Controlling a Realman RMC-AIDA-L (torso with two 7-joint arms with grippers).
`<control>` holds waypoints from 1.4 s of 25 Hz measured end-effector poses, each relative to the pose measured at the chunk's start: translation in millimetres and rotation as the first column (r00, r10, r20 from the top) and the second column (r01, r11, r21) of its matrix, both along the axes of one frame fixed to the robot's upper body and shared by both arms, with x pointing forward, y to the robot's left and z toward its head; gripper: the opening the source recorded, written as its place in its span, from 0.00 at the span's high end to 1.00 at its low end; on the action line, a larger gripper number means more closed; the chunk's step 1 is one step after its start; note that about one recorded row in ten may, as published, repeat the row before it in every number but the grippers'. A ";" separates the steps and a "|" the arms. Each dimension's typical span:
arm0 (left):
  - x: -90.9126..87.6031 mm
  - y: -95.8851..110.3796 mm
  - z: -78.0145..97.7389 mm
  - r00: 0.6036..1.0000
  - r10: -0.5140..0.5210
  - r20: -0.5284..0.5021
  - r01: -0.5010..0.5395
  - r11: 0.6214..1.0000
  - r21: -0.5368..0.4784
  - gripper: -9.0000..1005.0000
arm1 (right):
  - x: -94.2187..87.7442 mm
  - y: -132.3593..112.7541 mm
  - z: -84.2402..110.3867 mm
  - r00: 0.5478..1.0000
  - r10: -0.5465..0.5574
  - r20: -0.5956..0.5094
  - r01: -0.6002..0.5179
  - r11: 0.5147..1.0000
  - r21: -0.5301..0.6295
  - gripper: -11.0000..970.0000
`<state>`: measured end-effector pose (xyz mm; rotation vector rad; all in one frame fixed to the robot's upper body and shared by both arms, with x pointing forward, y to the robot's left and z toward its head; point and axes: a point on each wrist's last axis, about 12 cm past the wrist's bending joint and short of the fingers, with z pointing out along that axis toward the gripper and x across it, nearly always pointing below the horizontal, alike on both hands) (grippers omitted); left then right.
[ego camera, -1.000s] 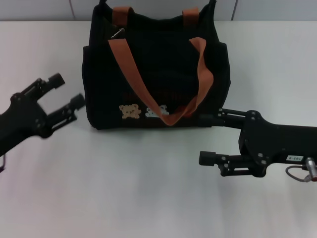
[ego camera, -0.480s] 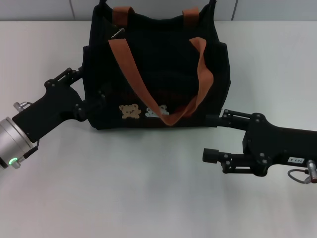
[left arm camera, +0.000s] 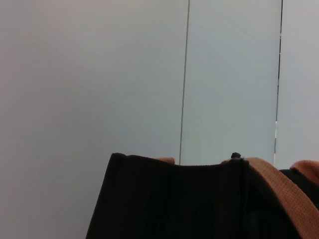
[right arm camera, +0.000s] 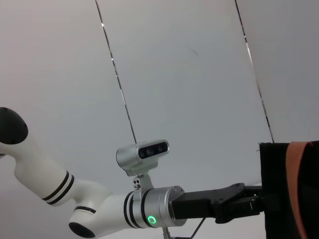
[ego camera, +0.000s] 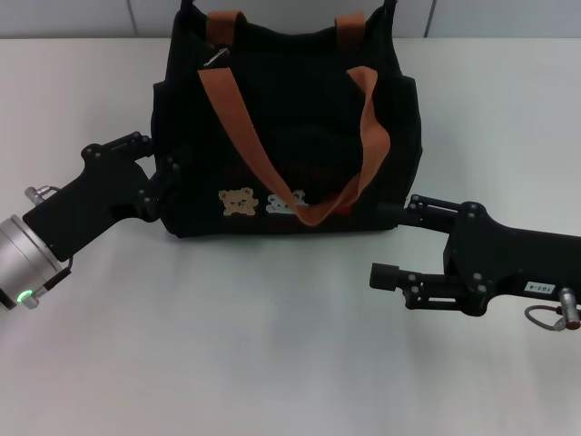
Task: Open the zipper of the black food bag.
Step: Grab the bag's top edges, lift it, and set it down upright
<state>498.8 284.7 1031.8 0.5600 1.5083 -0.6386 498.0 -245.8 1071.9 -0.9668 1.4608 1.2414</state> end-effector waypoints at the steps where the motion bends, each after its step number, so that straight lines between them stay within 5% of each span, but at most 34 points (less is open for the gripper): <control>1: 0.0 -0.1 0.0 1.000 0.000 0.000 0.000 1.000 -0.001 0.61 | 0.2 0.1 0.2 1.000 0.000 0.001 0.000 1.000 0.001 0.18; 8: 0.5 0.7 0.4 1.000 0.009 0.001 -0.009 1.000 -0.005 0.81 | 2.1 0.7 1.9 1.000 -0.005 0.008 0.005 1.000 0.008 0.19; 18: 5.0 18.4 6.0 0.993 0.110 0.048 -0.110 0.994 0.001 0.89 | 5.8 0.5 4.2 0.999 -0.028 0.020 0.027 0.999 0.020 0.20; 26: 24.2 45.9 44.9 0.989 0.066 0.136 -0.071 0.997 0.030 0.89 | 12.4 2.0 2.8 0.998 -0.053 0.031 0.054 0.999 -0.008 0.22; 35: 20.4 69.0 110.2 0.946 -0.137 0.292 0.119 0.990 0.079 0.89 | 15.9 -2.8 3.1 0.980 -0.198 0.020 0.195 0.977 0.091 0.23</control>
